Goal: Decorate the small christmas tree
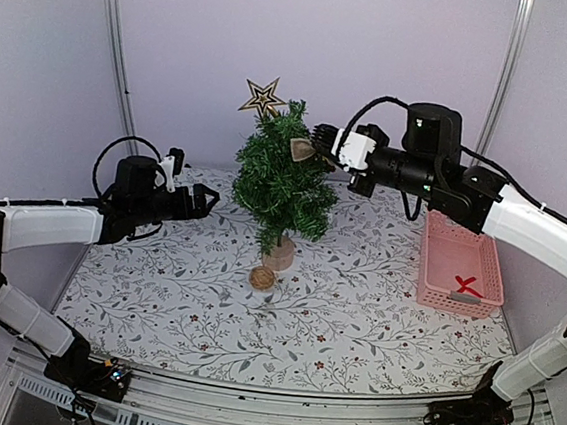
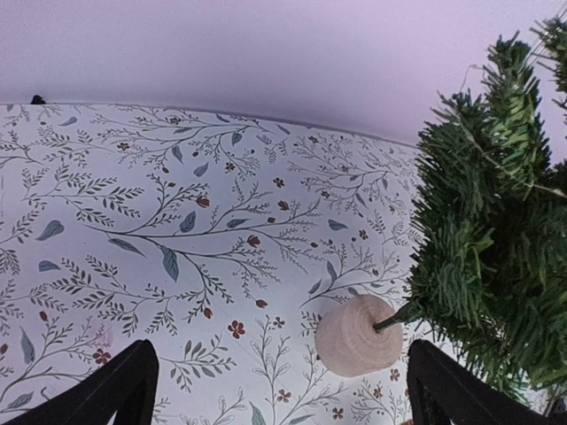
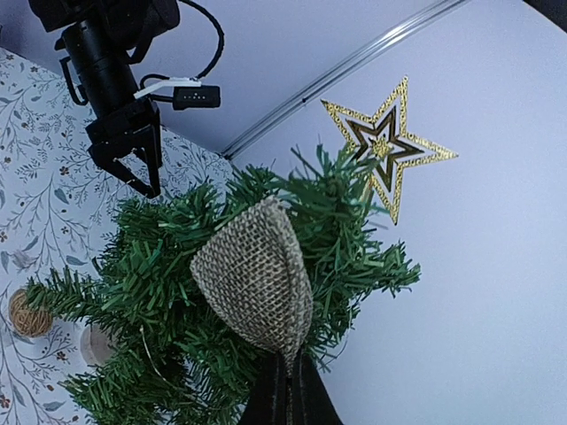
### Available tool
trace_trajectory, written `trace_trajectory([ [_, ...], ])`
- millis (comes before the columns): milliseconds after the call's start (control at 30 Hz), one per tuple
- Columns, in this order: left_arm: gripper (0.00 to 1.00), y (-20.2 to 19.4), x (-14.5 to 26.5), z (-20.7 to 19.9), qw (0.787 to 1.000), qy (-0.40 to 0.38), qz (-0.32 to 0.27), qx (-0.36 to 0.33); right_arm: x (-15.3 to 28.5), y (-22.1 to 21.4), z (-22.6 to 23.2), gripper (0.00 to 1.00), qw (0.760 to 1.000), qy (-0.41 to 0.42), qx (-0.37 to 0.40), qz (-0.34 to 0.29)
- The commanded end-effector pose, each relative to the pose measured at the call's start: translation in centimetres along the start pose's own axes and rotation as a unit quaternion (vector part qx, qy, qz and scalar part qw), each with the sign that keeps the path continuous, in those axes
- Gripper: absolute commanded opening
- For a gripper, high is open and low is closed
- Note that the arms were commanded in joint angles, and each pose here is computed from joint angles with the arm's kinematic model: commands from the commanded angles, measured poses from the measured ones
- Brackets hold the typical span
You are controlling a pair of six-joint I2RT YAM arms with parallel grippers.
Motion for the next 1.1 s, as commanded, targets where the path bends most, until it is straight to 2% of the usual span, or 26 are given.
trace_trajectory([
  [0, 0.99, 0.4, 0.3, 0.2, 1.000, 0.003, -0.018, -0.007, -0.8, 2.2, -0.8, 0.06, 0.997, -0.021, 0.077, -0.015],
  [200, 0.99, 0.2, 0.2, 0.2, 1.000, 0.002, -0.020, -0.006, -1.7, 3.4, 0.7, 0.04, 0.993, -0.006, 0.109, -0.044],
  [367, 0.99, 0.2, 0.4, 0.2, 1.000, 0.000, -0.023, -0.009, -2.8, 1.8, 2.2, 0.01, 0.995, -0.002, 0.100, -0.016],
  [567, 0.99, 0.4, 0.9, 0.3, 0.999, 0.006, -0.029, -0.014, 0.1, -0.6, 4.3, 0.00, 0.996, 0.002, 0.094, 0.006],
  [767, 0.99, 0.2, 1.2, 0.3, 0.999, 0.009, -0.029, -0.017, 2.3, -3.8, 4.5, 0.01, 0.996, -0.008, 0.064, 0.069],
  [900, 0.99, 0.1, 1.1, 0.3, 0.999, 0.006, -0.027, -0.016, 1.5, -6.4, 4.2, 0.01, 0.990, -0.015, 0.053, 0.131],
  [1067, 0.99, 0.3, 1.1, 0.2, 0.999, 0.002, -0.029, -0.017, 0.0, -6.9, 1.7, 0.01, 0.986, -0.038, 0.041, 0.158],
])
Point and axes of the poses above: each gripper's point midway between its finger pads, its own x axis back along the fingers, its own z axis along the line the jaws close on, y = z × x, the point moved 7 cm from there along x, back along the fingers, and after that the axes turned 5 degrees about -x, right-handed, at the moved point
